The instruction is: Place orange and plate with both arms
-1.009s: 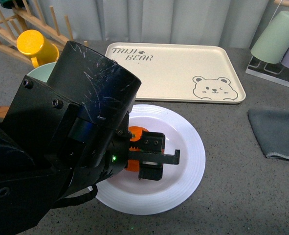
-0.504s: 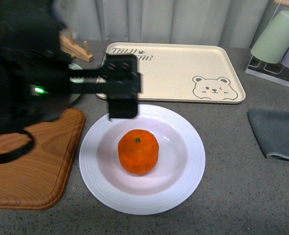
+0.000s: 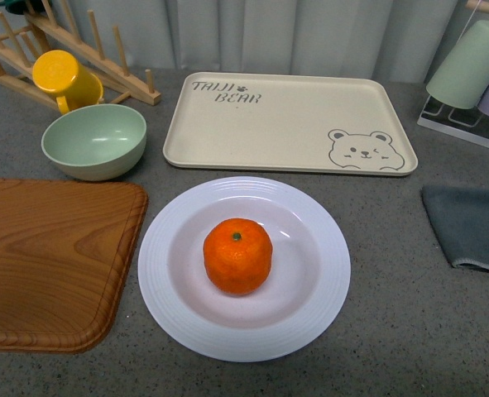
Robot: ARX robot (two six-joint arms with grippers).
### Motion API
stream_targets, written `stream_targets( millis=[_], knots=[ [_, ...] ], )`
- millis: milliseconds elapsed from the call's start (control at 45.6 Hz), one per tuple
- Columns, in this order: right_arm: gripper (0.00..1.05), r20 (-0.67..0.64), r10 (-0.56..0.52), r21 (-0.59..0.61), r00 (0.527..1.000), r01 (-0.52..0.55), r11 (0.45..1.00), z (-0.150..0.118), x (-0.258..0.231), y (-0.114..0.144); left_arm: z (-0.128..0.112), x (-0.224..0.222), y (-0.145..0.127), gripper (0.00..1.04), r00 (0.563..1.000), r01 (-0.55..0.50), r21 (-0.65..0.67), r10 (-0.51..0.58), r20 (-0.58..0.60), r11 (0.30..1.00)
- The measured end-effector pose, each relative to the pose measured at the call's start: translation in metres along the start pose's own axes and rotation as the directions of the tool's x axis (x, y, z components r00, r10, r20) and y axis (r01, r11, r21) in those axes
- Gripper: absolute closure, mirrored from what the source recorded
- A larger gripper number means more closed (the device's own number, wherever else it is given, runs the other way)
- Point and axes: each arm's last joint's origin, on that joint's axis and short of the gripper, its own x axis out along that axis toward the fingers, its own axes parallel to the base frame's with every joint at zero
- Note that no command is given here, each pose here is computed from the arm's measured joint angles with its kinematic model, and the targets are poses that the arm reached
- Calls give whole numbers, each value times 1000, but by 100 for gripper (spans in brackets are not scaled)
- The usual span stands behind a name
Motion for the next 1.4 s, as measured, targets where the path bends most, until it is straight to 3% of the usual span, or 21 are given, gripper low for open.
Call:
stream_targets(
  millis=[110,417,746,1404],
  knots=[
    [9,0,-1,0,1000,1,1000,0,0,0,1,-11,14,49,990,1,18,-4,144,1000],
    [9,0,-1,0,1000,1,1000,0,0,0,-10,-25,32,101,987,-5,40,-1,161,999],
    [9,0,-2,0,1000,2,1000,0,0,0,-7,-38,49,101,984,-18,45,10,179,999],
    [9,0,-2,0,1000,2,1000,0,0,0,-10,-56,50,101,984,-12,46,3,179,999]
  ],
)
